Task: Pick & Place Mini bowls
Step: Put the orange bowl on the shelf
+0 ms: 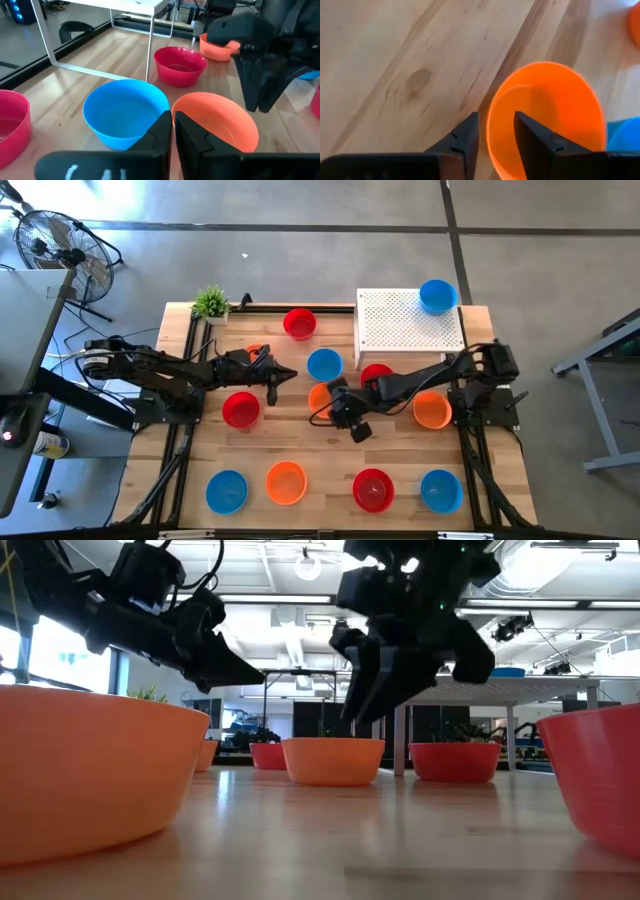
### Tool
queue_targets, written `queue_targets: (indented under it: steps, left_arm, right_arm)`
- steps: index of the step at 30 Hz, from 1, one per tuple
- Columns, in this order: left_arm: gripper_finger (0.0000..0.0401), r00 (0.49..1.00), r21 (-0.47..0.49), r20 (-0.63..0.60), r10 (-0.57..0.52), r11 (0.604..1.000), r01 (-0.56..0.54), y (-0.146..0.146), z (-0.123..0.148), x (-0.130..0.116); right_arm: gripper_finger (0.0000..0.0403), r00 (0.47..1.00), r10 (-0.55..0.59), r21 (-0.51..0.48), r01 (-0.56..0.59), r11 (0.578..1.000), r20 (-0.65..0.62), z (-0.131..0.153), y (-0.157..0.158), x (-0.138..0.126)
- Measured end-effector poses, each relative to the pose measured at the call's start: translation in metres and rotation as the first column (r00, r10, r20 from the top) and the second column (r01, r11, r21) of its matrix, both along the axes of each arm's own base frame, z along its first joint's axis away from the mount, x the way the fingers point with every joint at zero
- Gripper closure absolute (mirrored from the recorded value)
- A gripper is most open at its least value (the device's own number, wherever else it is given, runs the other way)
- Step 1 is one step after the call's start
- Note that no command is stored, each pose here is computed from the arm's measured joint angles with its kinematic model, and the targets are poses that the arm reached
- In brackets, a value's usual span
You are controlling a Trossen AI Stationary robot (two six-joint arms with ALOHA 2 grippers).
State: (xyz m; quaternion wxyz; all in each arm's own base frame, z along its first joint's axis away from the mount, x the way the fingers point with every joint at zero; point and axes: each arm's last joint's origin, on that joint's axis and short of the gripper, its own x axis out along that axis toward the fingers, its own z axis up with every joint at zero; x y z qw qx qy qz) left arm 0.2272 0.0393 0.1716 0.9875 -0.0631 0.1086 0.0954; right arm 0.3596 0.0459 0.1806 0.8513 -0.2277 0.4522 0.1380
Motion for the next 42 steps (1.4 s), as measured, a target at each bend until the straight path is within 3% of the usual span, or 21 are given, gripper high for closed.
queue_targets:
  steps: [8,11,16,19,23,28,32,36,42]
  left_arm:
    - [0.038,1.0,0.011,-0.01,-0.003,1.0,0.003,0.0,-0.001,0.0]
    - [0.038,1.0,0.008,-0.002,-0.001,1.0,0.001,0.0,0.0,0.0]
    - [0.038,1.0,-0.005,0.009,0.001,1.0,-0.001,0.0,0.001,0.0]
    - [0.038,1.0,-0.017,0.027,0.005,1.0,-0.004,0.0,0.002,0.001]
    - [0.038,1.0,-0.019,0.024,0.005,1.0,-0.005,0.0,0.002,0.0]
    - [0.038,1.0,-0.026,0.025,0.007,1.0,-0.007,0.0,0.002,0.0]
    - [0.038,1.0,-0.026,0.026,0.008,1.0,-0.007,0.0,0.002,0.0]
    - [0.038,1.0,-0.025,0.03,0.008,1.0,-0.007,0.0,0.002,0.001]
    - [0.038,1.0,-0.025,0.03,0.008,1.0,-0.007,0.0,0.002,0.001]
  right_arm:
    - [0.0307,0.994,-0.051,-0.083,0.043,0.996,-0.099,-0.033,-0.002,0.004]
    - [0.0325,0.994,-0.046,-0.074,0.038,0.997,-0.1,-0.034,-0.001,0.005]
    - [0.0393,0.996,-0.019,-0.054,0.015,0.998,-0.086,-0.031,0.0,0.005]
    - [0.0392,0.998,0.006,-0.03,-0.008,1.0,-0.067,-0.023,0.002,0.004]
    - [0.0399,1.0,-0.009,0.034,0.009,0.999,-0.016,0.013,0.003,-0.001]
    - [0.04,0.994,-0.096,0.154,0.088,0.984,0.044,0.092,-0.002,-0.017]
    - [0.0398,0.964,-0.256,0.116,0.247,0.962,0.075,0.159,-0.019,-0.039]
    - [0.04,0.876,-0.479,0.014,0.479,0.878,0.046,0.199,-0.062,-0.057]
    - [0.0401,0.735,-0.676,0.0,0.677,0.736,-0.048,0.203,-0.156,-0.083]
